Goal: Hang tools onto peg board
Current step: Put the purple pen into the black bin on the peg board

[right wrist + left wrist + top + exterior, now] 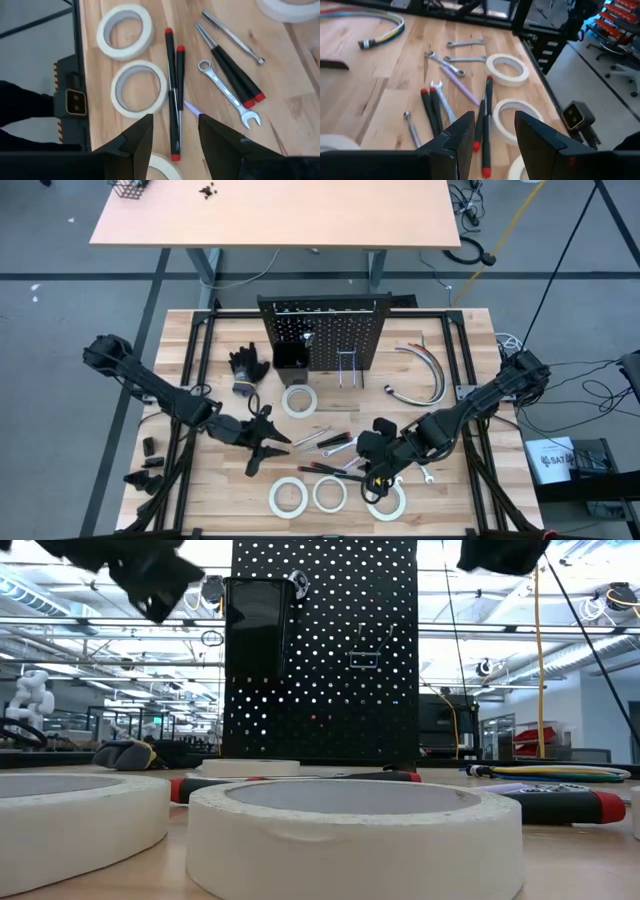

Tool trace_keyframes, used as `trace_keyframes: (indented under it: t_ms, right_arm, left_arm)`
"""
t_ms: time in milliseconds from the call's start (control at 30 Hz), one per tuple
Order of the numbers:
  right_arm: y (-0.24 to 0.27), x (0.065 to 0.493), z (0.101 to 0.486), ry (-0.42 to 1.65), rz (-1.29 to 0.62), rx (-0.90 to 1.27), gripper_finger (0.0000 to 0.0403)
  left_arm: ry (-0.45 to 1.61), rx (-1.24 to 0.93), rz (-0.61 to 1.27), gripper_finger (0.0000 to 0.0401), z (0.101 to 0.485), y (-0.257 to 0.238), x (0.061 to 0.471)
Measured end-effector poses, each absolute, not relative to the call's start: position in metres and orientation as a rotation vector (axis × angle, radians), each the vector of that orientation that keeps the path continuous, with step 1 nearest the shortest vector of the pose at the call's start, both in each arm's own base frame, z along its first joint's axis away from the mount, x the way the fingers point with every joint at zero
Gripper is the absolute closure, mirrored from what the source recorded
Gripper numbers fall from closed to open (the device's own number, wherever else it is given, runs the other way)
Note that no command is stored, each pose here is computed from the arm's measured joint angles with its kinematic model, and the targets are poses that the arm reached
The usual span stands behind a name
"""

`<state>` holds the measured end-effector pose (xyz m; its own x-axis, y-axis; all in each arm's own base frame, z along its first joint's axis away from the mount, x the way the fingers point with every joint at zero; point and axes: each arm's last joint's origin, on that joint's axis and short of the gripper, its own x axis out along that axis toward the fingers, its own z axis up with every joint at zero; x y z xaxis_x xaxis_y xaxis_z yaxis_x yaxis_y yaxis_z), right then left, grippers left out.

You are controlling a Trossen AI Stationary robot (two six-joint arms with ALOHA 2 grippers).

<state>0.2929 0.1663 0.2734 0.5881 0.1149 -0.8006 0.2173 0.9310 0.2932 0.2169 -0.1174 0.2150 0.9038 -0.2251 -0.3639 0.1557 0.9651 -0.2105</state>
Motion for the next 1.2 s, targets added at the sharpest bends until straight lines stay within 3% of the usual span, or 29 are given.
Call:
trace_keyframes:
  t_ms: [233,600,900,1200]
  right_arm:
    - [0.159,0.296,0.265,0.942,-0.064,0.334,0.0252]
    - [0.156,0.304,0.265,0.877,0.059,0.143,0.0252]
    - [0.166,0.312,0.239,0.946,0.084,0.047,0.0252]
    - [0.18,0.317,0.209,1.1,0.12,0.211,0.0252]
  left_arm:
    - [0.505,-0.075,-0.128,0.026,0.226,-0.134,0.218]
    - [0.63,-0.243,-0.032,0.026,0.216,-0.129,0.213]
    - [0.697,-0.15,-0.02,0.026,0.201,-0.123,0.207]
    - [0.657,-0.164,-0.036,0.0261,0.201,-0.124,0.208]
